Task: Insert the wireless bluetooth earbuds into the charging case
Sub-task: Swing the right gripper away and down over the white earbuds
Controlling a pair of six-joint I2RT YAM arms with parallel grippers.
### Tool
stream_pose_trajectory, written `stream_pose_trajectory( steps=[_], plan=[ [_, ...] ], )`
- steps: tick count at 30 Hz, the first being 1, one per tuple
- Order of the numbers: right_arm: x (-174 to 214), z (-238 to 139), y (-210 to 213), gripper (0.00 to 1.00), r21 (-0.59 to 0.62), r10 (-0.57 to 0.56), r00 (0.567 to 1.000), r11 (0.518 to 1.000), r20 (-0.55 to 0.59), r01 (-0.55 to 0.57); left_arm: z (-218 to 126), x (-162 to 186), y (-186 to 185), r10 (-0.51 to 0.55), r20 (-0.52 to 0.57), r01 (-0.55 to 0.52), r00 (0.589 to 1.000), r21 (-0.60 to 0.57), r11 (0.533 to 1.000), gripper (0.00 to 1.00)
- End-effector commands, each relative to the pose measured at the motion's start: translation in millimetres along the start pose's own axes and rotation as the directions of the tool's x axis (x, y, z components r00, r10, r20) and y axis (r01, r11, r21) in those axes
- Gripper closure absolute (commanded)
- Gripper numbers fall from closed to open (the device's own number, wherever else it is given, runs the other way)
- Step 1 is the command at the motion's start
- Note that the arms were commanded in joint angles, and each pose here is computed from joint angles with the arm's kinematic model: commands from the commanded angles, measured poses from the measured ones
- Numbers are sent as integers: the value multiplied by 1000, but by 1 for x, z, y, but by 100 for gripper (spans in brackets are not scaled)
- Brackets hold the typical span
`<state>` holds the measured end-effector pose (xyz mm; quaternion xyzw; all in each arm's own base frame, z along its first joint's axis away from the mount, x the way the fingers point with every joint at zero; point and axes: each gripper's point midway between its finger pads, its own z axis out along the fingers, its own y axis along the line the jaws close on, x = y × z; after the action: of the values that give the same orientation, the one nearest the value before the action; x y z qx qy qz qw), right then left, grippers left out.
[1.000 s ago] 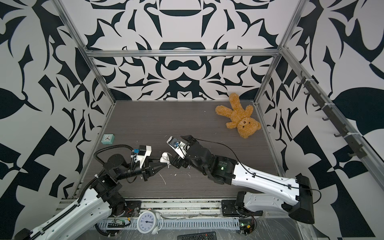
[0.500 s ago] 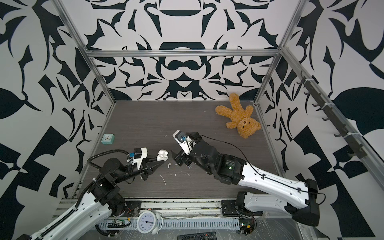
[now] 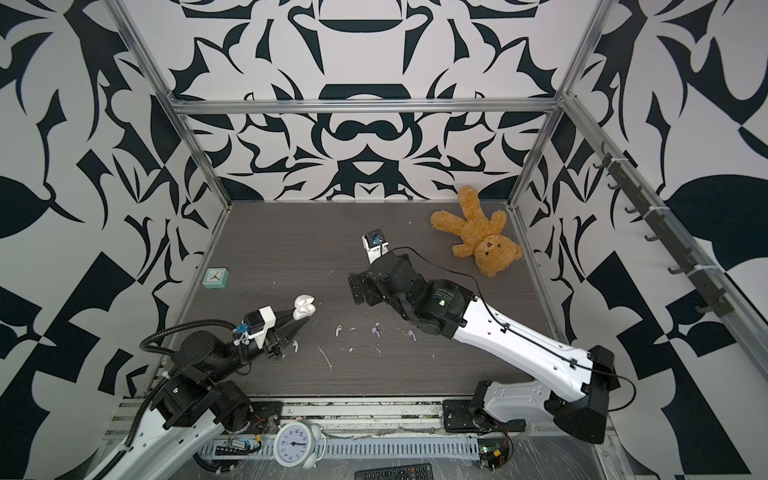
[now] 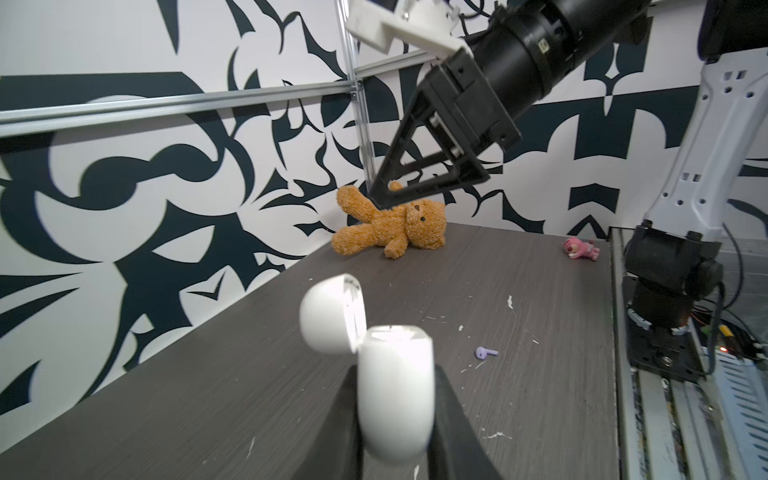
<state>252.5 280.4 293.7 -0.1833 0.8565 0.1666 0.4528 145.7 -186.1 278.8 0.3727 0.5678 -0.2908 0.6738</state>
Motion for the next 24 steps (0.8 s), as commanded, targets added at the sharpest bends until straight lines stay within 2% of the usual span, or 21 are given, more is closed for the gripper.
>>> stream_pose_trajectory(
  steps=[1, 4, 6, 12, 18, 21, 24],
  plan=[
    [10, 5, 8, 1, -67, 137, 988, 988, -68, -141, -9, 5, 21, 26, 9, -25, 1000, -140, 990, 100],
    [27, 24, 14, 9, -58, 178, 975, 981, -135, -187, -11, 3, 22, 29, 31, -24, 999, -153, 988, 100],
    [47, 41, 28, 16, -84, 182, 958, 975, -221, -204, -11, 5, 21, 31, 31, -27, 999, -149, 988, 100],
    [97, 89, 44, 17, -23, 259, 877, 956, -404, -293, -17, 2, 24, 82, 58, -71, 995, -180, 981, 100],
    [130, 119, 52, 27, 28, 289, 825, 948, -485, -316, -17, -1, 22, 95, 68, -82, 993, -169, 982, 100],
    [146, 133, 58, 38, 44, 301, 795, 943, -526, -329, -18, 1, 21, 115, 63, -103, 991, -171, 980, 100],
    [159, 143, 65, 43, 55, 290, 770, 947, -568, -316, -18, 3, 20, 124, 54, -113, 991, -168, 979, 100]
  ],
)
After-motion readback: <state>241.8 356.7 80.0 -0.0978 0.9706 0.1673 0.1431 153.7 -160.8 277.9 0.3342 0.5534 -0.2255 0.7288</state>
